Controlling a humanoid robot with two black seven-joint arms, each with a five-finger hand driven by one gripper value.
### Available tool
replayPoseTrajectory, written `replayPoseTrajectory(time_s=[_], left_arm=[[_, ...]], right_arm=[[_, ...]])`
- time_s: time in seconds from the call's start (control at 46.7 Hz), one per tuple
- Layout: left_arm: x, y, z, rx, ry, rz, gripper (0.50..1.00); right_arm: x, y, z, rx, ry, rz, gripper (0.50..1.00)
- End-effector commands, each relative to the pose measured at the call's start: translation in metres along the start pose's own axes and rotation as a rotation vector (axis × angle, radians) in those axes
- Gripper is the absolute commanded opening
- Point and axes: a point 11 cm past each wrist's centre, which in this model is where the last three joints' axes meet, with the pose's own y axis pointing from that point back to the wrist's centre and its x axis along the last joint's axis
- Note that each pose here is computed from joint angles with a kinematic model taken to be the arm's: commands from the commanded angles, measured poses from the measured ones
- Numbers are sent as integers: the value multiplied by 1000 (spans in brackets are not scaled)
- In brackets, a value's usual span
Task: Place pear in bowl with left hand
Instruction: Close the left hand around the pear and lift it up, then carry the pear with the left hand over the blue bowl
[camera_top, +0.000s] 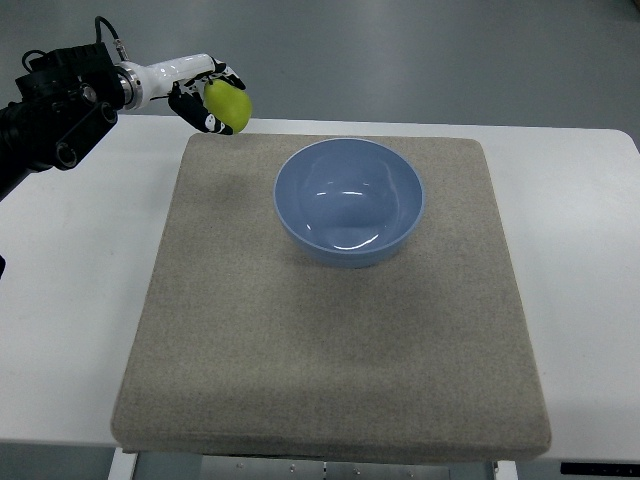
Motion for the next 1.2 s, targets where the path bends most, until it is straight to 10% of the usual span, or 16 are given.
replayPoseTrajectory(time_s=[0.0, 1.179], left_arm=[[19, 13, -4, -9, -3, 16, 500], [-53, 42, 151, -495, -215, -344, 500]], right_arm=[[0, 0, 0, 0, 0, 0, 926], [0, 0, 0, 0, 0, 0, 926]])
